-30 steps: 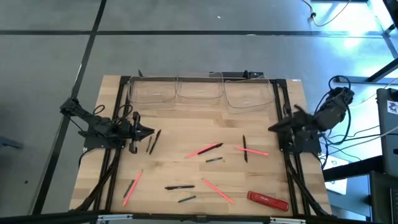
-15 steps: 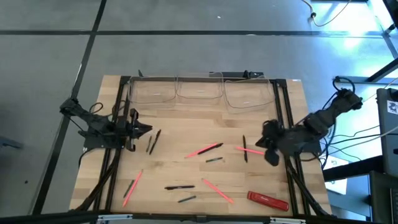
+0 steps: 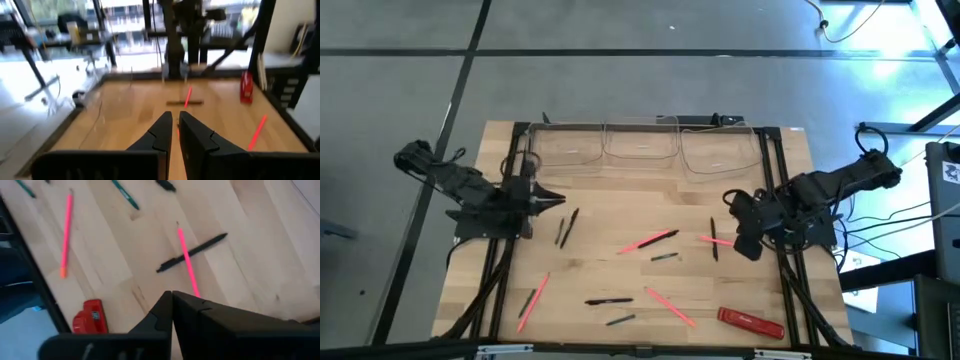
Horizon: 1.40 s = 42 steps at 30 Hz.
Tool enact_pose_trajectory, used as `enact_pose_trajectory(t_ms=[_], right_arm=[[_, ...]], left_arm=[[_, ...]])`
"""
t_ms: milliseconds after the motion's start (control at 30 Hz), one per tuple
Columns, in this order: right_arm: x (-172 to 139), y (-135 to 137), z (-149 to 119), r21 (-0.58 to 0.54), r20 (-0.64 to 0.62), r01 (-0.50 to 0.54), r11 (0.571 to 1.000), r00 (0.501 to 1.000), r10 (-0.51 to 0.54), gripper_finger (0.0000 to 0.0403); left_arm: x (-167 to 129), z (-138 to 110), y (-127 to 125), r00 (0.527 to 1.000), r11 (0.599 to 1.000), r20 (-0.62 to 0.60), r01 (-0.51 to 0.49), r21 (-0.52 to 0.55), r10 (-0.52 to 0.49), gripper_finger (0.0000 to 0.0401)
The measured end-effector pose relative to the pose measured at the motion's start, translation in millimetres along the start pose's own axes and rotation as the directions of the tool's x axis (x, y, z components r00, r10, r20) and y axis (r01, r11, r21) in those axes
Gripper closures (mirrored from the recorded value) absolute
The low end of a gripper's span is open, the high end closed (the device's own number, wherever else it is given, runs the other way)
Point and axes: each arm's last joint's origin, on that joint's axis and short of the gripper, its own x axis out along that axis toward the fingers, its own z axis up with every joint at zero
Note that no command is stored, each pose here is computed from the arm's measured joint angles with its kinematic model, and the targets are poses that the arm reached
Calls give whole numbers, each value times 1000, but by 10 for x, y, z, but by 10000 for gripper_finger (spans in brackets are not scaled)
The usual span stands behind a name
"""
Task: Sort crayons/erasers/pens/pencils in bins
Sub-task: Put the pink pencil into the right transparent bin
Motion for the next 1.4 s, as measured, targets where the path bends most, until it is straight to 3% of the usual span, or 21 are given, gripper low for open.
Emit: enact_pose_trajectory(t_ms=[267,400,567,700,833,967,1400], right_arm=[[226,-96,-27,21,-49,73,997,996,-72,319],[391,-179,-56,84,-91,128,988,989,-120,275],[680,-234,-124,137,-182,93,986,981,-67,238],[938,-270,-192,216,-209,66,974,978,-20,233],[1156,-376,-316,261,-263,116,958,964,-46,241],[1306,-479,-424,260,-301,170,951,950,-87,250],[1565,-571,-587,226,-354,198,954,929,-108,254]], left_arm=[[353,345,-194,987,999,-155,-37,-33,32,374],[495,462,-214,976,997,-218,-32,-70,16,374],[659,600,-206,961,997,-278,-31,-75,9,374],[794,650,-172,946,996,-323,-40,-80,12,374],[886,691,-130,941,995,-338,-23,-101,-13,374],[941,737,-97,940,996,-340,-4,-88,-26,374],[959,797,-64,945,996,-326,-10,-88,-19,374]])
